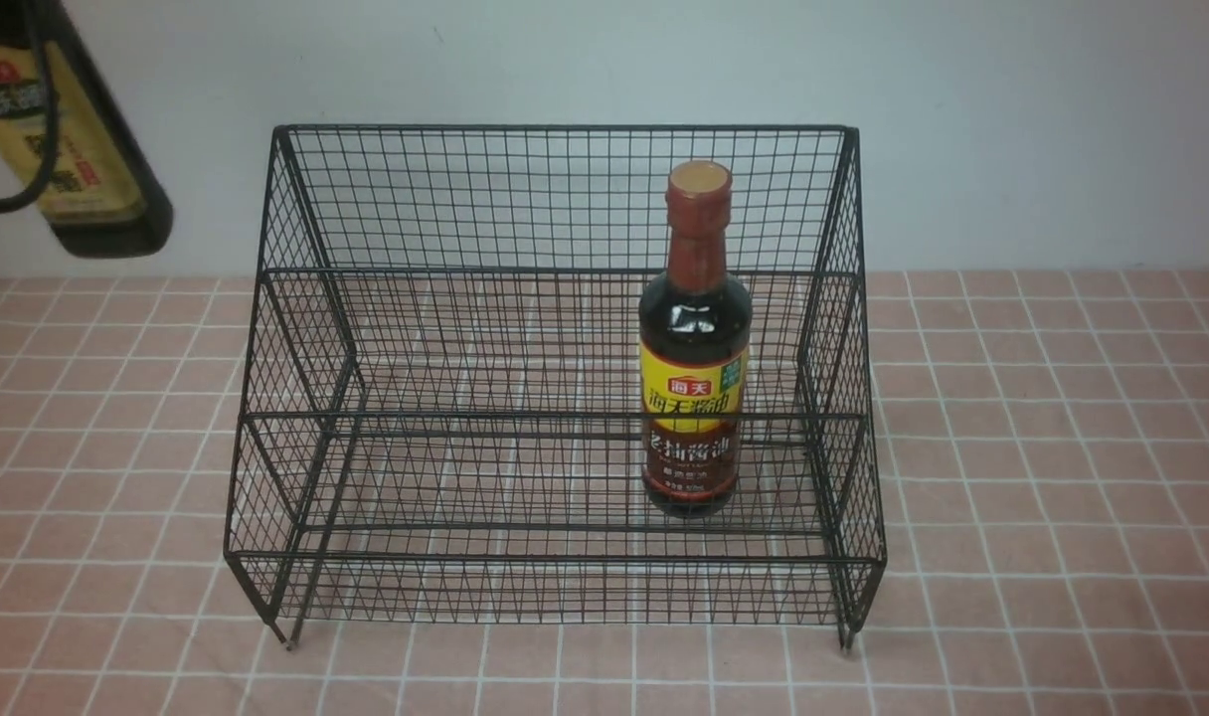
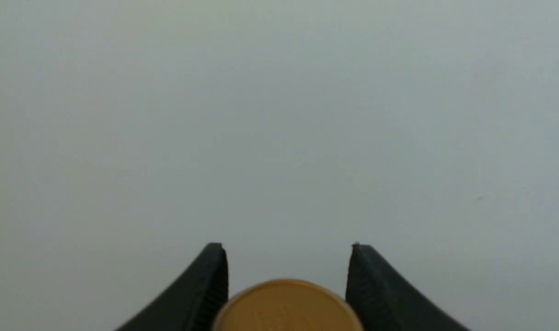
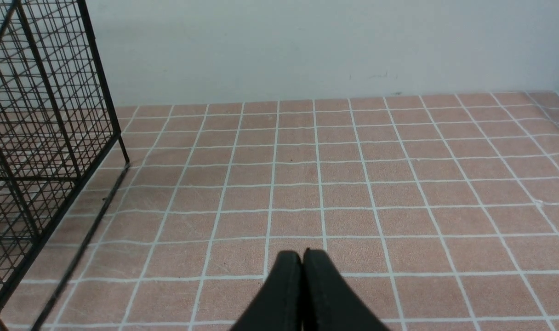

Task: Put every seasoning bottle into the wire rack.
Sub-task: Use the left arm to put the condiment bottle back on the shelf

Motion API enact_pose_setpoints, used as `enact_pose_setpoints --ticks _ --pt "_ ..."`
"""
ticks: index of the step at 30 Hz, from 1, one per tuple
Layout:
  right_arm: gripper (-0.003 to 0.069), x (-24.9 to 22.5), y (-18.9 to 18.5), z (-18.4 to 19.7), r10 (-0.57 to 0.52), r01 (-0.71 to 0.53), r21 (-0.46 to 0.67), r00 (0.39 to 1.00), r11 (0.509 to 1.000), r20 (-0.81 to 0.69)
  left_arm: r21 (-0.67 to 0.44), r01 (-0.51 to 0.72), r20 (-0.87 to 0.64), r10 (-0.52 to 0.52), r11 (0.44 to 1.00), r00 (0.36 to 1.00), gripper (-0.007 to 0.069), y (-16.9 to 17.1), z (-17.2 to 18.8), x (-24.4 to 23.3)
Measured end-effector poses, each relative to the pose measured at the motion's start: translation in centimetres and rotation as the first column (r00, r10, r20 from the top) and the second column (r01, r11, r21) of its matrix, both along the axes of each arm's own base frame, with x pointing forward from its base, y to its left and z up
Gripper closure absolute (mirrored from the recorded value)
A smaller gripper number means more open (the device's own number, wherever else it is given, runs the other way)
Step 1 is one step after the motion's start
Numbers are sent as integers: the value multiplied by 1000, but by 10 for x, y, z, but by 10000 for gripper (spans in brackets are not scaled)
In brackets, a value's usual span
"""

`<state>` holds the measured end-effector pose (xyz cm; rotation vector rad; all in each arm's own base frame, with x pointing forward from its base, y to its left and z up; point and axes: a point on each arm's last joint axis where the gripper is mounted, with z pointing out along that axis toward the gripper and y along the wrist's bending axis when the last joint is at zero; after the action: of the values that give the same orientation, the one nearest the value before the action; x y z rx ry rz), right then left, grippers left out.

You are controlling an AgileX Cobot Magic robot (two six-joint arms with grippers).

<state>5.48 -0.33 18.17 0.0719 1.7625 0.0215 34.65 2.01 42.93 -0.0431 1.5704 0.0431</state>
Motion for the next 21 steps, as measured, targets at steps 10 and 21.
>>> enact_pose_setpoints --ticks 10,21 --pt "673 0 0 0 0 0 0 1000 1000 0 150 50 1 -51 987 999 321 -49 46 -13" --pt "673 0 0 0 0 0 -2 1000 1000 0 76 179 38 -183 981 982 321 -93 58 -23"
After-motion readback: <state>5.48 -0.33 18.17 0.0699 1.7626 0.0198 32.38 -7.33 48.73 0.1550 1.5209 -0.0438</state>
